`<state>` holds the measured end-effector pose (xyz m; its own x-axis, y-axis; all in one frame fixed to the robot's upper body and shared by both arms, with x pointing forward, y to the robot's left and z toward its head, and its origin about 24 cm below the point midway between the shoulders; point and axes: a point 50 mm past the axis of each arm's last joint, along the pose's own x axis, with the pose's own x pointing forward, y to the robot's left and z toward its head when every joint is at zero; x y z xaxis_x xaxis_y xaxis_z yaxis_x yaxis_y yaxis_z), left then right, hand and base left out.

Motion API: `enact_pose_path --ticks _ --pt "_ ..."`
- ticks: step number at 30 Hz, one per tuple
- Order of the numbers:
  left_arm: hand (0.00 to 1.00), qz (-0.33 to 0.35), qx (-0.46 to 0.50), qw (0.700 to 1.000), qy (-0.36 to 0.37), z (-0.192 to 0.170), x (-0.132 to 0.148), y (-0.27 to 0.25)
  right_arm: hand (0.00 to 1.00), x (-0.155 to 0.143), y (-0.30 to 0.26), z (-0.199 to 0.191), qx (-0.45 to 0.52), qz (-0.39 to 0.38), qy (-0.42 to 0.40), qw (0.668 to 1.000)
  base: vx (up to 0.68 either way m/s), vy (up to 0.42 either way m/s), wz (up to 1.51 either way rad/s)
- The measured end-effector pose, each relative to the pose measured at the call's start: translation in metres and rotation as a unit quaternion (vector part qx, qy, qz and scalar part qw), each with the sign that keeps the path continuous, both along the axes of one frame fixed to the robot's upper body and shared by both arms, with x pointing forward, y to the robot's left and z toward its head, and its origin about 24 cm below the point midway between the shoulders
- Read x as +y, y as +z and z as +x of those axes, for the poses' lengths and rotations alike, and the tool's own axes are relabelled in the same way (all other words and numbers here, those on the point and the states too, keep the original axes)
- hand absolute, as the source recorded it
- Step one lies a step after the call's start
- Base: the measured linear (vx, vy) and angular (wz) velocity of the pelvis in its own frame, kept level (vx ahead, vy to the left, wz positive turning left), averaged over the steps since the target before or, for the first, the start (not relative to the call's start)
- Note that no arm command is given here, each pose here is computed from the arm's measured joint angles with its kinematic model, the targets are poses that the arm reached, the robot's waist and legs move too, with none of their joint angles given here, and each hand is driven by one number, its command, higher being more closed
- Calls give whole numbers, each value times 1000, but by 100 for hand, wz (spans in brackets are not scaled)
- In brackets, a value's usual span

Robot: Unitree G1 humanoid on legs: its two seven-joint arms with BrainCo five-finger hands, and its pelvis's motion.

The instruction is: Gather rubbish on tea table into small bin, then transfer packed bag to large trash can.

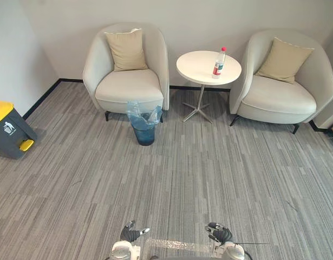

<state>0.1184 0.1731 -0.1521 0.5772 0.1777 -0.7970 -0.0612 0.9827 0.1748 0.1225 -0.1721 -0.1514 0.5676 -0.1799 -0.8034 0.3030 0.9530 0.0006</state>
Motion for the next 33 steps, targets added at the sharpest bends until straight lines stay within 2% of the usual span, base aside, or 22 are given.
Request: enact_pose_path --ticks 16,22,28,33 --pt "0 3 3 1000 10 -1 6 0 0 0 1 5 -1 3 3 1000 -26 -22 -13" --pt "0 11 3 1000 -19 1 3 0 0 -1 2 8 -5 0 10 1000 -20 -40 -35" --pt "0 9 -2 999 -35 7 -2 1 0 -2 2 7 -4 2 9 1000 38 -64 -4" --pt "0 1 -29 999 -44 26 -7 8 0 -9 5 10 -18 0 -2 1000 91 -83 2"
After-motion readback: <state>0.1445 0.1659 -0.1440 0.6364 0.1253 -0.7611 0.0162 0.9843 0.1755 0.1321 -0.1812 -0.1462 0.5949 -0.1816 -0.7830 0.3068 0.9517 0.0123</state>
